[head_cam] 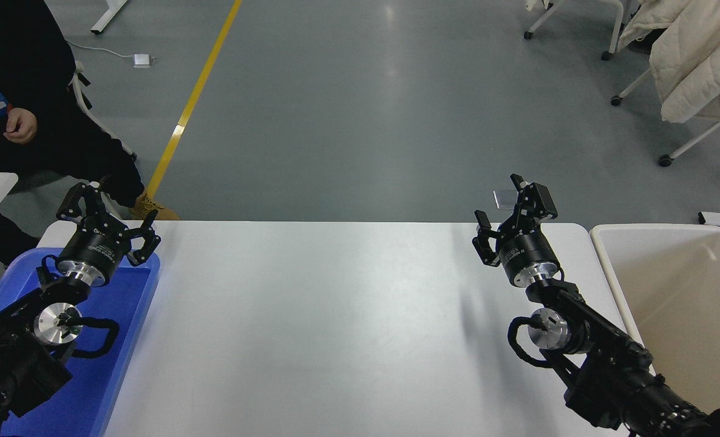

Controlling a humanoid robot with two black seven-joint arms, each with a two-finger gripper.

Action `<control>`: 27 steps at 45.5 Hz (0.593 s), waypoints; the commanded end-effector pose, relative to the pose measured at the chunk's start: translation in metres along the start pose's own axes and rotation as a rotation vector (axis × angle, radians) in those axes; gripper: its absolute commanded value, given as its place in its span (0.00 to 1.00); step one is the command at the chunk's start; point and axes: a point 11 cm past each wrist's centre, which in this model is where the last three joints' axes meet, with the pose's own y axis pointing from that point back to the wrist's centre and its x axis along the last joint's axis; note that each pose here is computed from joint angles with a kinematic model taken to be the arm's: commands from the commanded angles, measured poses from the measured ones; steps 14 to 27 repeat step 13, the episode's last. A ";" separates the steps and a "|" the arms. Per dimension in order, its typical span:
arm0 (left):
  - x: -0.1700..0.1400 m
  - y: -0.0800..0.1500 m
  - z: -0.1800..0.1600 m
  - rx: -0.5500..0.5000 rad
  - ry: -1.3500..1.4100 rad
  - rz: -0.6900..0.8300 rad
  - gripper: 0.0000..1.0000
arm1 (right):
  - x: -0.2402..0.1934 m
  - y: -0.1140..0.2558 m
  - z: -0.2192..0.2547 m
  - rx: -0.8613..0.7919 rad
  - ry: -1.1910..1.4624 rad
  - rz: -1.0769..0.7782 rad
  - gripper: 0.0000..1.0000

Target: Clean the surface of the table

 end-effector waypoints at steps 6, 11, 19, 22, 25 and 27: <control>0.000 0.000 0.000 -0.001 0.000 0.000 1.00 | 0.008 0.001 0.002 -0.001 0.043 0.027 1.00; 0.000 0.000 0.000 0.000 0.000 0.001 1.00 | 0.009 0.001 0.003 -0.004 0.046 0.031 1.00; 0.000 0.000 0.000 0.000 0.000 0.001 1.00 | 0.010 0.001 0.003 -0.005 0.047 0.034 1.00; 0.000 0.000 0.000 0.000 0.000 0.001 1.00 | 0.010 0.001 0.003 -0.005 0.047 0.034 1.00; 0.000 0.000 0.000 0.000 0.000 0.001 1.00 | 0.010 0.001 0.003 -0.005 0.047 0.034 1.00; 0.000 0.000 0.000 0.000 0.000 0.001 1.00 | 0.010 0.001 0.003 -0.005 0.047 0.034 1.00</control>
